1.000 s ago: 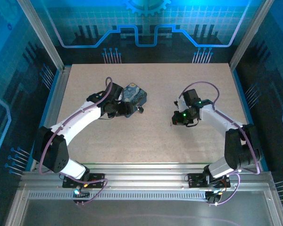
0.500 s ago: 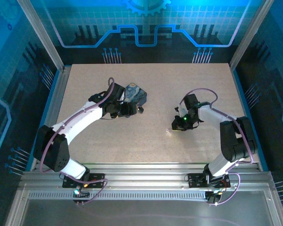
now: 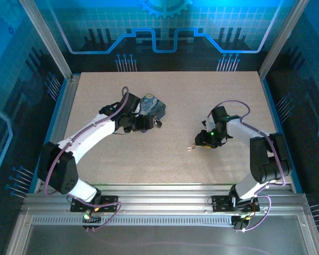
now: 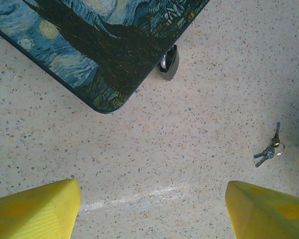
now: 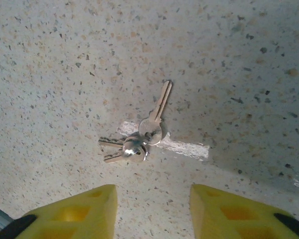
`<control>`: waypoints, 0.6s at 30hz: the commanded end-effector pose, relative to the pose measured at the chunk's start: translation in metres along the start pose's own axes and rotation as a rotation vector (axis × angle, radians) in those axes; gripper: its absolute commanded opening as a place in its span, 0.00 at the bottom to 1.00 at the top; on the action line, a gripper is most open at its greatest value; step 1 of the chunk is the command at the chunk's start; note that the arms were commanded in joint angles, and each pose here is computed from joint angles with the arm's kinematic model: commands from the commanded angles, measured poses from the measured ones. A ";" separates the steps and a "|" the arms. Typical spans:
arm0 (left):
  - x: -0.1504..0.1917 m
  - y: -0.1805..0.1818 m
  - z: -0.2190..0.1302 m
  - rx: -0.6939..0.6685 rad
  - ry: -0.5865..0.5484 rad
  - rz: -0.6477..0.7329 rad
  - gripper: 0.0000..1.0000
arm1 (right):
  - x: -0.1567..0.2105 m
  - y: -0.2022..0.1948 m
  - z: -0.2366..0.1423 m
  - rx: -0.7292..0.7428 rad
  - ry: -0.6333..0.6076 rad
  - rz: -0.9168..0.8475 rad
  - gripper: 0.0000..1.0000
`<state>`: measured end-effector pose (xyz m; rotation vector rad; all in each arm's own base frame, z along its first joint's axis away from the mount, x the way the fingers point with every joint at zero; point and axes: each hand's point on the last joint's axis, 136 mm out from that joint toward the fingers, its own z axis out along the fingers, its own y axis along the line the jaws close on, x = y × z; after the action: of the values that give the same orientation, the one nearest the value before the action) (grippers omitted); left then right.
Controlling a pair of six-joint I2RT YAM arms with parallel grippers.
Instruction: Unlock a padlock with a key
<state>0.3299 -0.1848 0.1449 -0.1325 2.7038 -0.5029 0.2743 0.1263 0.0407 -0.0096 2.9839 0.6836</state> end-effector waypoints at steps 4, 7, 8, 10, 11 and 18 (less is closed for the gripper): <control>-0.006 -0.004 -0.012 0.002 -0.024 0.018 0.77 | -0.005 0.011 0.011 0.032 0.000 -0.075 0.48; -0.005 -0.003 -0.013 -0.002 -0.022 0.019 0.77 | -0.009 0.009 0.018 0.036 0.011 -0.036 0.48; -0.004 -0.003 -0.013 -0.003 -0.022 0.019 0.77 | -0.009 0.009 0.021 0.037 0.016 -0.021 0.48; -0.004 -0.001 -0.014 -0.008 -0.024 0.021 0.77 | -0.011 0.007 0.024 0.043 0.019 0.010 0.47; -0.003 0.000 -0.013 -0.011 -0.024 0.019 0.77 | -0.011 0.007 0.026 0.045 0.019 0.022 0.47; 0.001 0.003 -0.010 -0.016 -0.018 0.016 0.78 | -0.013 0.012 0.037 0.078 0.025 0.054 0.46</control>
<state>0.3303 -0.1830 0.1457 -0.1361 2.7002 -0.4900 0.2821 0.1428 0.0194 0.0375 3.0431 0.5955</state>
